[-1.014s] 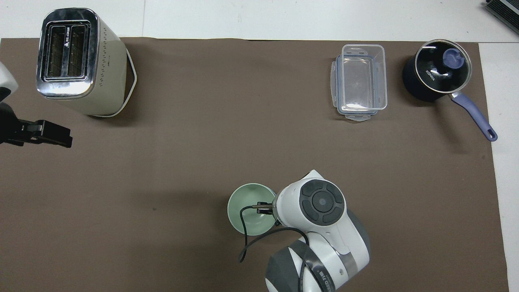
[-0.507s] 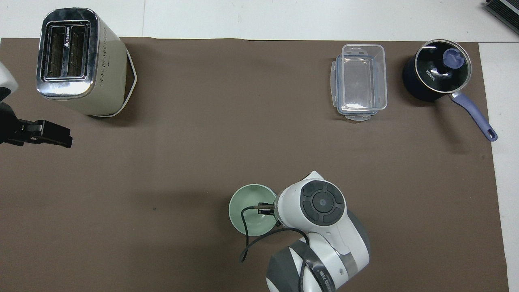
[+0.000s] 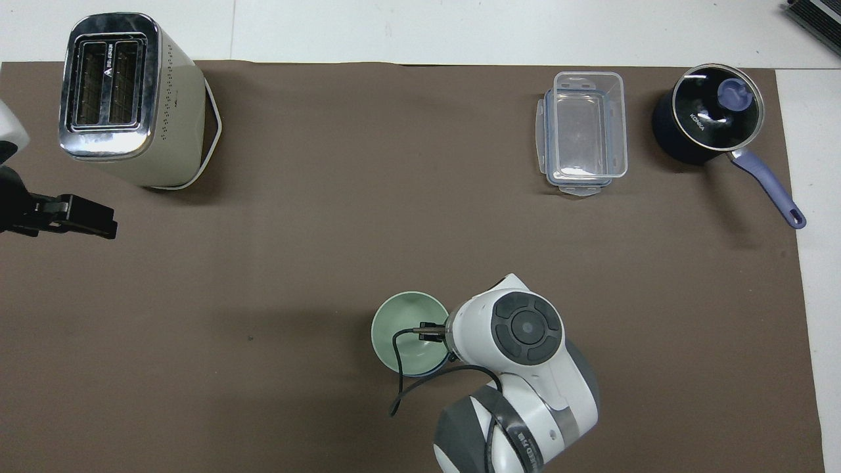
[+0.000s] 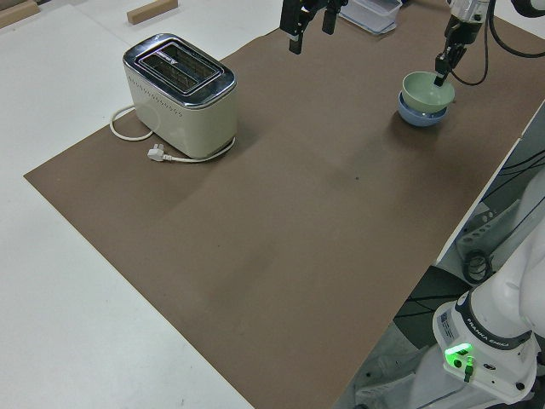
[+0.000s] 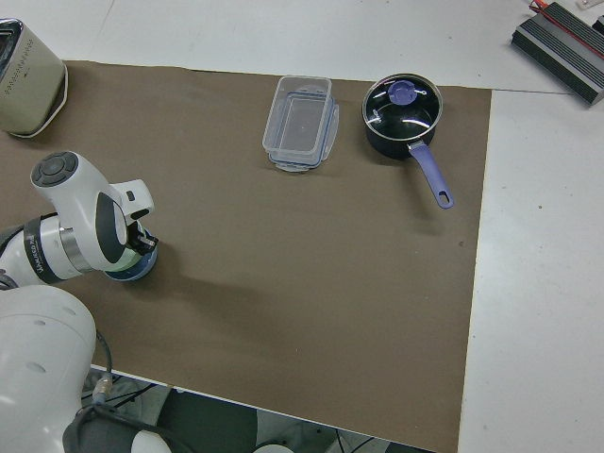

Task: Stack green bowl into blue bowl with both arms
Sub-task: 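Lower the green bowl into the blue bowl with the right gripper, then open the right gripper and withdraw it from the stacked bowls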

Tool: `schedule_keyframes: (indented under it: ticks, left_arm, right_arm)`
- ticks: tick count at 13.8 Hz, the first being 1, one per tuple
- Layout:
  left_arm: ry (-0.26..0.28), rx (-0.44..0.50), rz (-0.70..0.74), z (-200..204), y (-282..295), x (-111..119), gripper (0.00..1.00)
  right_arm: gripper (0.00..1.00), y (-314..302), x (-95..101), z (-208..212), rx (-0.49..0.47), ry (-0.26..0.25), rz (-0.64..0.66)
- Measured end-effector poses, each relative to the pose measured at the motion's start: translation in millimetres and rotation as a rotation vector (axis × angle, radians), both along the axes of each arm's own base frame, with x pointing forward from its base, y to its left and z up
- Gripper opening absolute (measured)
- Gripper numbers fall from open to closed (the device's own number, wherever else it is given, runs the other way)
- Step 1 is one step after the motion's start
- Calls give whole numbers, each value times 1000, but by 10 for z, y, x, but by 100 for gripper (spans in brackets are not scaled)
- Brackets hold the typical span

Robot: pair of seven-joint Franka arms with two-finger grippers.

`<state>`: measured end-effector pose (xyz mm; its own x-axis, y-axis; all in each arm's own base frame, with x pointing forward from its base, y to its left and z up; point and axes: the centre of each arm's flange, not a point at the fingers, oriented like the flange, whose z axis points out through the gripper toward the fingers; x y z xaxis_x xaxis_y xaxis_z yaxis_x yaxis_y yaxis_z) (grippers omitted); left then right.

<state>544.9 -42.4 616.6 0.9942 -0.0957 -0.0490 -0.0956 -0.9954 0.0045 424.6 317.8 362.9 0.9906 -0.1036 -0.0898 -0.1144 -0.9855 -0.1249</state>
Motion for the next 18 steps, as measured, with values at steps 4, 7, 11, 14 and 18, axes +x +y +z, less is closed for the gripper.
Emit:
schedule_keyframes:
  ticks: [4, 7, 11, 14, 18]
  left_arm:
    - [0, 0, 0, 0, 0, 0, 100]
    - [0, 0, 0, 0, 0, 0, 100]
    - [0, 0, 0, 0, 0, 0, 100]
    - [0, 0, 0, 0, 0, 0, 100]
    - [0, 0, 0, 0, 0, 0, 100]
  right_arm:
    - [8, 1, 2, -33, -3, 5, 0]
    - [18, 0, 2, -33, -3, 5, 0]
    - [54, 0, 25, 23, 3, -3, -4]
    - [89, -208, 164, 369, 18, -43, -34]
    - [100, -965, 374, 1028, -36, -131, -2]
